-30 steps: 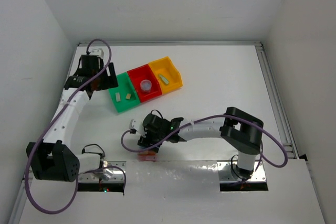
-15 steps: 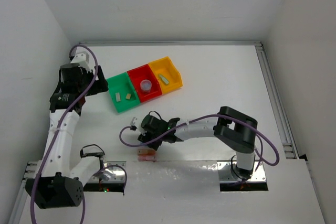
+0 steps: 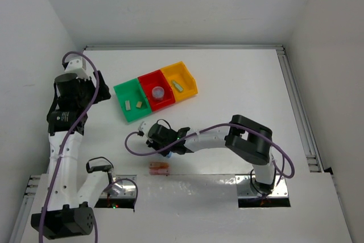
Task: Sort the stationery into containers
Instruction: Move the pen to the center of the board, then pick up the pen from the center of the board, then move the storage box to the center of the board.
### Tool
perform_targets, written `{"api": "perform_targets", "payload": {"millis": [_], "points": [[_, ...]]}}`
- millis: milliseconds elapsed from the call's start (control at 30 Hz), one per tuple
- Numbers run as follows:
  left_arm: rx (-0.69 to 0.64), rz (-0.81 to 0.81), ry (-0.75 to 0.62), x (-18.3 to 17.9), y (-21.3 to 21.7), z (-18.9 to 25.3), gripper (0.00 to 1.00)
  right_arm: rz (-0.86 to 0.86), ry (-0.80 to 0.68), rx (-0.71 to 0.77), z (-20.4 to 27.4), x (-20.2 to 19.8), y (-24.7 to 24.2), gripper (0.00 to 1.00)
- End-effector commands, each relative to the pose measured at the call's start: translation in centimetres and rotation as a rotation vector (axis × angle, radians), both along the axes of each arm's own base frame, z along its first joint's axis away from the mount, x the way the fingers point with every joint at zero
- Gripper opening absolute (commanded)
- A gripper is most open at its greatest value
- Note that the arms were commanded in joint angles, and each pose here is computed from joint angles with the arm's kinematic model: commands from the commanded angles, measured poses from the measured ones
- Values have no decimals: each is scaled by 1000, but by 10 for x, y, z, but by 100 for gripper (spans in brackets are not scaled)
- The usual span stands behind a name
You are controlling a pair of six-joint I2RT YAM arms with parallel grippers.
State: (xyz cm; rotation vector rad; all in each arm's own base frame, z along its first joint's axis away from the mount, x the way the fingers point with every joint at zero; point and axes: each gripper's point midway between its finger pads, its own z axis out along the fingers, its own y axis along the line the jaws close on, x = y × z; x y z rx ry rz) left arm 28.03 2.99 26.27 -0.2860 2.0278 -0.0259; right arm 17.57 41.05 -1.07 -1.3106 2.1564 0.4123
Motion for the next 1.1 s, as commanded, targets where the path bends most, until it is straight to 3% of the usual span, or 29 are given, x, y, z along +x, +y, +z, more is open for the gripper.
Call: {"api": "perform_targets", "payload": {"millis": [0, 33, 200, 433, 567, 667, 867, 900, 1067], "points": [[43, 63, -54, 2, 15, 16, 80, 3, 58, -134, -26, -17, -40, 7], [41, 66, -51, 2, 15, 14, 80, 1, 55, -130, -23, -17, -41, 1], [33, 81, -40, 4, 21, 7, 80, -14, 17, -78, 8, -10, -38, 0], [23, 94, -35, 8, 28, 6, 80, -106, -24, 172, 116, 30, -27, 0], [24, 111, -28, 12, 35, 6, 80, -244, -108, 318, 184, 99, -47, 0], [14, 96, -19, 17, 35, 4, 80, -354, -208, 329, 210, 170, -69, 0], [12, 129, 15, 25, 50, -4, 80, -481, -271, 334, 216, 285, -87, 0], [14, 135, 21, 25, 53, -6, 80, -498, -249, 305, 193, 299, -85, 0], [11, 165, 54, 27, 65, -17, 79, -541, -268, 324, 173, 348, -89, 0]]}}
